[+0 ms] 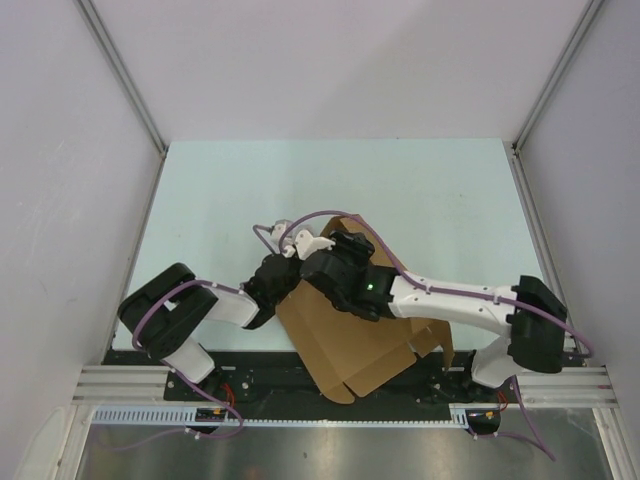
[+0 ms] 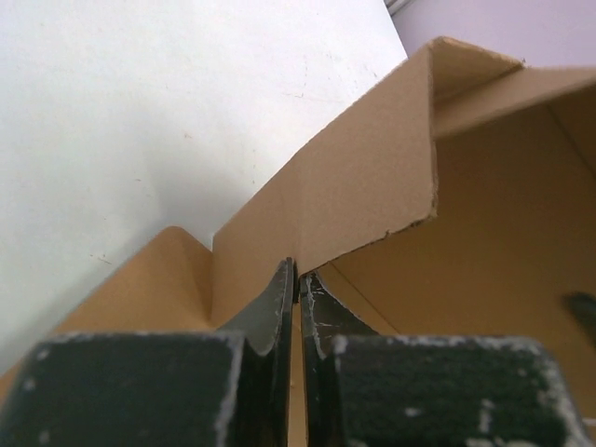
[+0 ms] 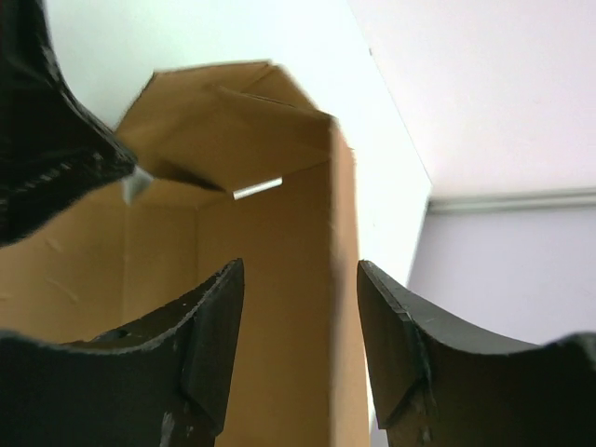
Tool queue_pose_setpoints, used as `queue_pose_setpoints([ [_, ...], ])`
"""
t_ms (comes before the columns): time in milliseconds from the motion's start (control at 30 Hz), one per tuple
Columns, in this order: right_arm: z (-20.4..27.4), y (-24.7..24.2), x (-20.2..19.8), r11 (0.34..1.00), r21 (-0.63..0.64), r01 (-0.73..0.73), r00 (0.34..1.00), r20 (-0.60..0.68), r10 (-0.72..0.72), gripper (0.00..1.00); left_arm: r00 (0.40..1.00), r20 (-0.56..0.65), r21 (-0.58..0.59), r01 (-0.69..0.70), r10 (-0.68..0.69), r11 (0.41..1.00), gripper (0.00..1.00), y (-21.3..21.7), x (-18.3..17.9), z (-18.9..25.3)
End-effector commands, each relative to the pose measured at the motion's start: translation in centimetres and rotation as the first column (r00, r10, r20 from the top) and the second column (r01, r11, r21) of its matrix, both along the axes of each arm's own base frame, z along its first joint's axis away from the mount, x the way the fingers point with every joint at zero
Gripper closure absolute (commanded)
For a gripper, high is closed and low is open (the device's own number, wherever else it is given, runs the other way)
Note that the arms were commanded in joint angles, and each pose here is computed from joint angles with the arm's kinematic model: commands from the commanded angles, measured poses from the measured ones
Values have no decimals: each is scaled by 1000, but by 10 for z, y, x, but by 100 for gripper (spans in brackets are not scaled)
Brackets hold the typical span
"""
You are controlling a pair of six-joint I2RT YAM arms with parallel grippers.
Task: Fold the paper box
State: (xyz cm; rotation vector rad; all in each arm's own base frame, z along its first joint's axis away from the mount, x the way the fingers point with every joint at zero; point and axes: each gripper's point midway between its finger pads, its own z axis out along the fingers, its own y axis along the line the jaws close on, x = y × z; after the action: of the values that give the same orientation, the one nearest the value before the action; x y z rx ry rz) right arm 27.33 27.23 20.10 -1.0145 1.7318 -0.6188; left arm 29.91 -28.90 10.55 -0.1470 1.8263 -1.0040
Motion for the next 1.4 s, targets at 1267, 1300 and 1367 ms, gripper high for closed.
queue_pose_setpoints([
  [1267, 17, 17, -9, 959, 271, -86, 982, -139, 127, 66, 969, 93, 239, -247, 231, 939, 95, 48, 28, 32],
  [1300, 12, 18, -8, 960, 265, -86, 981, -148, 129, 68, 968, 83, 241, -249, 236, 938, 95, 49, 26, 27],
  [1367, 7, 20, -10, 962, 256, -94, 978, -158, 137, 68, 965, 81, 225, -262, 250, 938, 96, 51, 26, 23],
])
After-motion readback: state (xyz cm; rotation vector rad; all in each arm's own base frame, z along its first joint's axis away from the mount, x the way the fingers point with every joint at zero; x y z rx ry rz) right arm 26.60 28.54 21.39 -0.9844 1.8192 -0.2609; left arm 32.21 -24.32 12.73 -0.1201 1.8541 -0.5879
